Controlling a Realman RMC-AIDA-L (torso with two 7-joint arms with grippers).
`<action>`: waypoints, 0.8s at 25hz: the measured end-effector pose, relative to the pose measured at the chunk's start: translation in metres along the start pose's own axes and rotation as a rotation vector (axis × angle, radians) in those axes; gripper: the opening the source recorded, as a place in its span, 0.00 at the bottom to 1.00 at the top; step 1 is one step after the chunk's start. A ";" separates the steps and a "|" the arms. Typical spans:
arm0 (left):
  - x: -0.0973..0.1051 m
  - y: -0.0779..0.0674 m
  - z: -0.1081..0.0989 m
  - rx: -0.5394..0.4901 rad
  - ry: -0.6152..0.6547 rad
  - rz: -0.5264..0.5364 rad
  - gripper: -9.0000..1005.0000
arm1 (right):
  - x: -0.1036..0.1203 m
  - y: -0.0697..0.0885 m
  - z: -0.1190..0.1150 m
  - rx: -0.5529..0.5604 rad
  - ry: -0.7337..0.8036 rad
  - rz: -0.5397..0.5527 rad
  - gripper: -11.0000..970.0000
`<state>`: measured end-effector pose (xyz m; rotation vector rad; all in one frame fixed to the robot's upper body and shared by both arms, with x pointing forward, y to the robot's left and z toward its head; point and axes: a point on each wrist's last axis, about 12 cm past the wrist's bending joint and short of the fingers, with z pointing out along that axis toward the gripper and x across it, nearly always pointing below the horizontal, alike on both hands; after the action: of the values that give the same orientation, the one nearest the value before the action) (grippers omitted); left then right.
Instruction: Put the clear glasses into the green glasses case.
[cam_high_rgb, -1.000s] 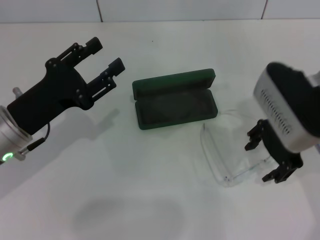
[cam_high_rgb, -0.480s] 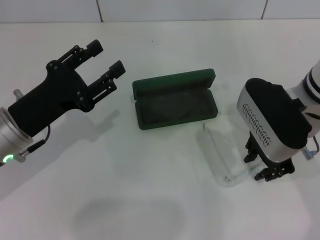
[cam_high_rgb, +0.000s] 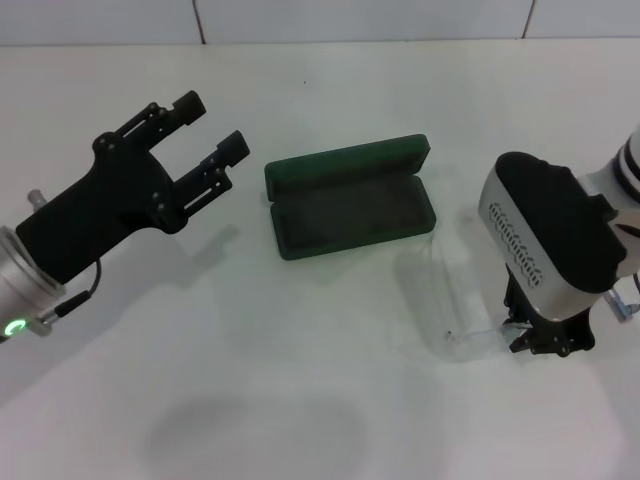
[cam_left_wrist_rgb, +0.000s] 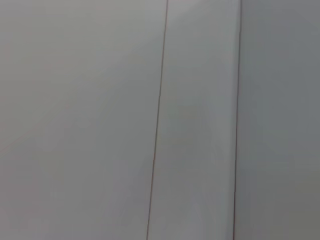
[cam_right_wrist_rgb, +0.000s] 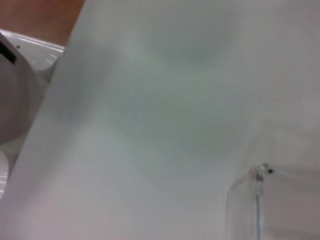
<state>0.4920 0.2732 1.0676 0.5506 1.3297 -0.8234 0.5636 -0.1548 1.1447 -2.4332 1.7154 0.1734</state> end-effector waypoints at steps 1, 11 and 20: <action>0.000 0.000 -0.001 0.001 -0.003 -0.009 0.69 | 0.000 0.001 -0.002 0.002 -0.005 0.001 0.22; -0.005 -0.016 -0.014 0.095 -0.069 -0.041 0.68 | 0.015 0.032 -0.039 0.075 -0.239 -0.044 0.13; -0.019 -0.033 0.013 0.442 -0.060 -0.135 0.69 | 0.019 0.055 -0.021 0.213 -0.670 -0.208 0.13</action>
<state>0.4737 0.2470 1.0922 0.7793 1.1402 -1.2496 0.5178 -0.1948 1.1579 -2.0446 1.1184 0.6542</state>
